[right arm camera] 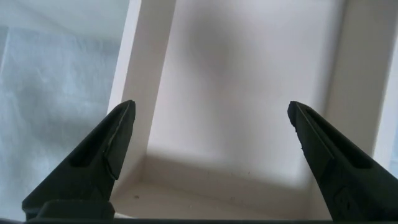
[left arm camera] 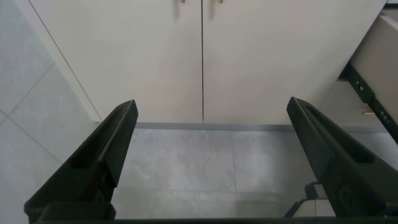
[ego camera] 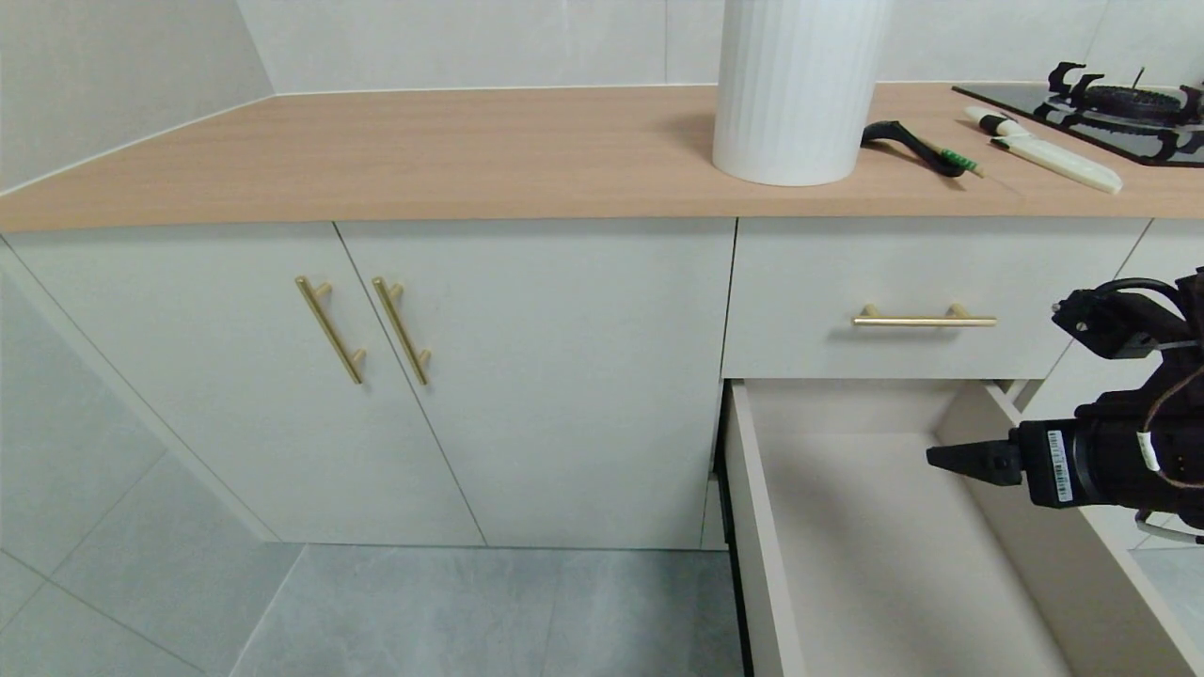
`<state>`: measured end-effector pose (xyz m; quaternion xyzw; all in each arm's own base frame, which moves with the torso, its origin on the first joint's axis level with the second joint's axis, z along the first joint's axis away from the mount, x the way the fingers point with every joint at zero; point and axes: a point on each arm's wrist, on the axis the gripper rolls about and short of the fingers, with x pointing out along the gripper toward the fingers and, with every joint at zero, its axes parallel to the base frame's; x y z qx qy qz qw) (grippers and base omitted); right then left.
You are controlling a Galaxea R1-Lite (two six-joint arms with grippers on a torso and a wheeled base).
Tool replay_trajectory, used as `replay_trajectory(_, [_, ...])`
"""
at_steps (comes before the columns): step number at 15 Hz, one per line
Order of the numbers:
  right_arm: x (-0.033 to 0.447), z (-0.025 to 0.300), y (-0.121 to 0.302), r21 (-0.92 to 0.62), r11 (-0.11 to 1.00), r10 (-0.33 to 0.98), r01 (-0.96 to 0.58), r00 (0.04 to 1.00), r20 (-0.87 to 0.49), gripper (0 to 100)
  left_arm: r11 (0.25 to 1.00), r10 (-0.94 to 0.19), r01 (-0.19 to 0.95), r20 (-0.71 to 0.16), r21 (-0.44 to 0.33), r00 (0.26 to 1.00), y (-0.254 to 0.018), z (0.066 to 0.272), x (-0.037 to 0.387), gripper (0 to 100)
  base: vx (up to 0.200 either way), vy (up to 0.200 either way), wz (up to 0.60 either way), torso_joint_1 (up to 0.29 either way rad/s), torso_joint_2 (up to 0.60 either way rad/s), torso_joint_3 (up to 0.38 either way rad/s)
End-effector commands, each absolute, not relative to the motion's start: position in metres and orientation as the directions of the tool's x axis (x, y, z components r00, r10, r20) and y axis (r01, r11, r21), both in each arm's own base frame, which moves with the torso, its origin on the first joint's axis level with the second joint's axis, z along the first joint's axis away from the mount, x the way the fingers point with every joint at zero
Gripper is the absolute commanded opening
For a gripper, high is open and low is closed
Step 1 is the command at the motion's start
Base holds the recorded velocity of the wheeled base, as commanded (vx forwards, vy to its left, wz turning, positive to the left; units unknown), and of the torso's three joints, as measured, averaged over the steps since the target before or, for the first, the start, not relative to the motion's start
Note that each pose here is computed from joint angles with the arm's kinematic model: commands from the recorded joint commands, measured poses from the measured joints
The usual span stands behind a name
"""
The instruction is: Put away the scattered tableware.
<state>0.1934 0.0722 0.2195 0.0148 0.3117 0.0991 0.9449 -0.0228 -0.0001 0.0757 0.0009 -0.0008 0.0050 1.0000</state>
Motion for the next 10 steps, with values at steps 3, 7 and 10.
replay_trajectory(3, [0.1951, 0.2161, 0.0725, 0.086, 0.981, 0.191, -0.175, 0.780, -0.596, 100, 1.000, 0.011, -0.011, 0.000, 0.002, 1.000, -0.0001, 0.0757, -0.0227, 100, 0.000, 0.000, 0.00, 0.121, -0.19, -0.207])
replay_trajectory(7, [0.1965, 0.2153, 0.0730, 0.085, 0.981, 0.189, -0.173, 0.783, -0.592, 100, 1.000, 0.011, -0.011, 0.000, 0.002, 1.000, -0.0001, 0.0757, -0.0227, 100, 0.000, 0.000, 0.00, 0.165, -0.51, -0.251])
replay_trajectory(10, [0.1965, 0.2153, 0.0730, 0.086, 0.981, 0.191, -0.174, 0.783, -0.593, 100, 1.000, 0.011, -0.011, 0.000, 0.002, 1.000, -0.0001, 0.0757, -0.0227, 100, 0.000, 0.000, 0.00, 0.102, -0.52, -0.256])
